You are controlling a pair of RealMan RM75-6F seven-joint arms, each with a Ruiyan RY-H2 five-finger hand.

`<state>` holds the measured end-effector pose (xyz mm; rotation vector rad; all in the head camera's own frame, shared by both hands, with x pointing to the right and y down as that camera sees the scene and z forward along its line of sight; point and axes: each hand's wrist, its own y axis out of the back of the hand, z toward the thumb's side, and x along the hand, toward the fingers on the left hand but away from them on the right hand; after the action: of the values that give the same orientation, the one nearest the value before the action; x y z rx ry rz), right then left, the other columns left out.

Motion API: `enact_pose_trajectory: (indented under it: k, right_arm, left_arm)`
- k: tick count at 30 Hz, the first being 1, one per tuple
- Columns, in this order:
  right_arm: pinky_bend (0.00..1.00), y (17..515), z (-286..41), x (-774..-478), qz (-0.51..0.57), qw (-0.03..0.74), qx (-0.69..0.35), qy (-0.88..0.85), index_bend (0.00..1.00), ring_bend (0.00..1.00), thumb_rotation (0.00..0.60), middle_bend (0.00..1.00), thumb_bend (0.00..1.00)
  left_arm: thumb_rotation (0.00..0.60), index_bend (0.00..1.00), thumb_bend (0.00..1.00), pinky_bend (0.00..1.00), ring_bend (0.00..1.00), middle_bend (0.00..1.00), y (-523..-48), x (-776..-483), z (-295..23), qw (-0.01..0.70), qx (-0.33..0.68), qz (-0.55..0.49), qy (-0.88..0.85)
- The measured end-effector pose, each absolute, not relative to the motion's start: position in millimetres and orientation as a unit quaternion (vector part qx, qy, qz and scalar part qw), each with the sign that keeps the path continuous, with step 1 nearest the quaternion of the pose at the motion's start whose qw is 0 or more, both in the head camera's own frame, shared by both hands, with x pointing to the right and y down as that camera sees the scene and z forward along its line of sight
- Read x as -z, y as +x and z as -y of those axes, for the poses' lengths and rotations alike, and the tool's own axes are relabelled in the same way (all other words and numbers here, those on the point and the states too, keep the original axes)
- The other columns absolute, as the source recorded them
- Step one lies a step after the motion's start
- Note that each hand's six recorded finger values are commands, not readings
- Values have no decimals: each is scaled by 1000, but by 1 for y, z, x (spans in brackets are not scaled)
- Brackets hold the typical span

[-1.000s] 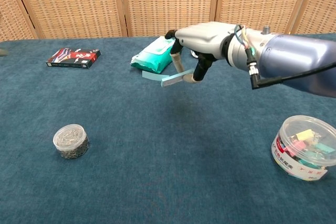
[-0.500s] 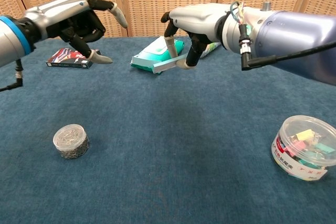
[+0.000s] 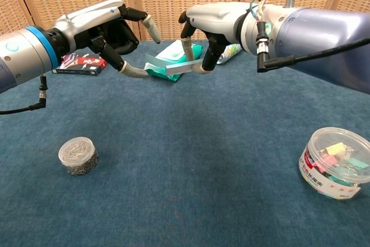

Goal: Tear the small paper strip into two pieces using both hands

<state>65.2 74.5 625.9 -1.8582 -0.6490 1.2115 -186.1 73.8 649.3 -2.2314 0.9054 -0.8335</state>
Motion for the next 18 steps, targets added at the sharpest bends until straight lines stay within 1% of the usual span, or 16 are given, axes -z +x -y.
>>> enact_pose_trajectory:
  k: [6, 9, 18]
  right_arm:
    - [0, 67, -75, -625, 257, 404, -482, -734, 589, 0, 600, 27, 517]
    - [0, 67, -75, -624, 257, 404, -482, -734, 589, 0, 600, 27, 517]
    - [0, 68, -73, -620, 260, 404, -482, -733, 589, 0, 600, 27, 517]
  left_arm:
    - [600, 495, 258, 998, 953, 910, -179, -651, -74, 298, 313, -342, -834]
    - [600, 519, 315, 999, 959, 919, -175, -652, -72, 299, 315, -344, -832]
    - [600, 527, 330, 999, 959, 920, -166, -654, -69, 297, 322, -341, -832]
